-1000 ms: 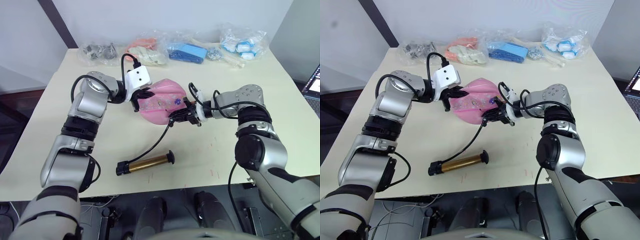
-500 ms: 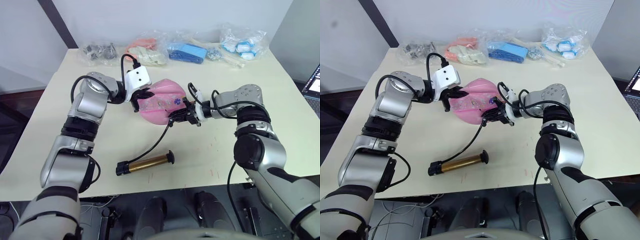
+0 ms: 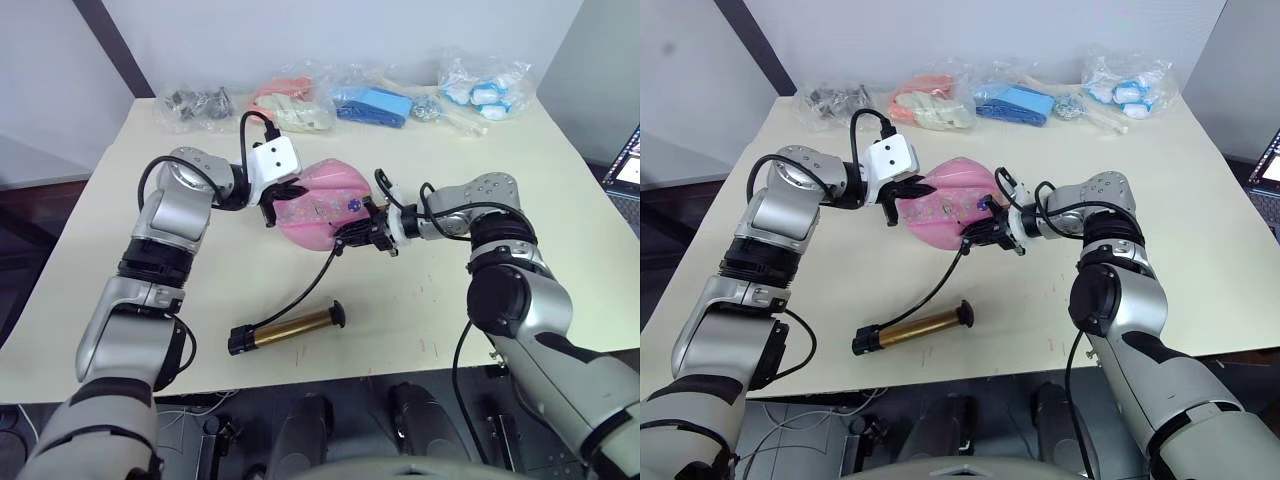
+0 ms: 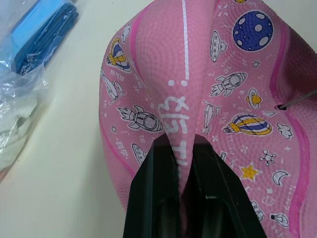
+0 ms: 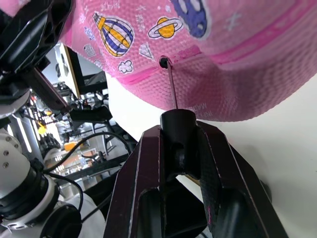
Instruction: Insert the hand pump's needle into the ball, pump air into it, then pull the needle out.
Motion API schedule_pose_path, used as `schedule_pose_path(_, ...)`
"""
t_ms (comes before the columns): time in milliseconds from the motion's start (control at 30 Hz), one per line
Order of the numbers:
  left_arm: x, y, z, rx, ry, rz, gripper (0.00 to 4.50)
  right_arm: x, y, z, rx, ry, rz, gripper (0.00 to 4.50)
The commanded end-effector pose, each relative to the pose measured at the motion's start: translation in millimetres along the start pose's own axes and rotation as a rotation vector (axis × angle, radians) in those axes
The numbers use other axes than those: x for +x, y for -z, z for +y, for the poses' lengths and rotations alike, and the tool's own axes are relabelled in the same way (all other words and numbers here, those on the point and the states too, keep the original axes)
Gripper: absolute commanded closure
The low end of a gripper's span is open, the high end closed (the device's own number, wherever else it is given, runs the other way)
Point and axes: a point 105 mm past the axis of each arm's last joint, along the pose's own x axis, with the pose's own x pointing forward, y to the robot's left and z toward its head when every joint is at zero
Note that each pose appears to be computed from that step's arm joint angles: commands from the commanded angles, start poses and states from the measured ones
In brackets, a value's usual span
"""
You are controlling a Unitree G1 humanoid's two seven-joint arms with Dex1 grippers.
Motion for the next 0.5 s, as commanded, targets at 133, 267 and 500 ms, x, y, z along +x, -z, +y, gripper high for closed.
schedule_pose_path(133, -2.4, -7.0, -7.7, 0.047, 0.031, -0.028, 4.46, 5.8, -7.0, 6.4, 0.045, -0.003, -0.036, 4.16)
schedule_pose_path(267, -2.8, -7.0, -9.0, 0.051, 0.033, -0.032, 4.46, 7.0, -9.0, 11.0, 0.071, -0.01, -0.041, 4.16)
schedule_pose_path(500, -3.5, -7.1, -8.9, 0.057, 0.027, -0.036, 4.46, 12.2, -7.3, 6.6, 0.113, 0.034, -0.039, 4.16)
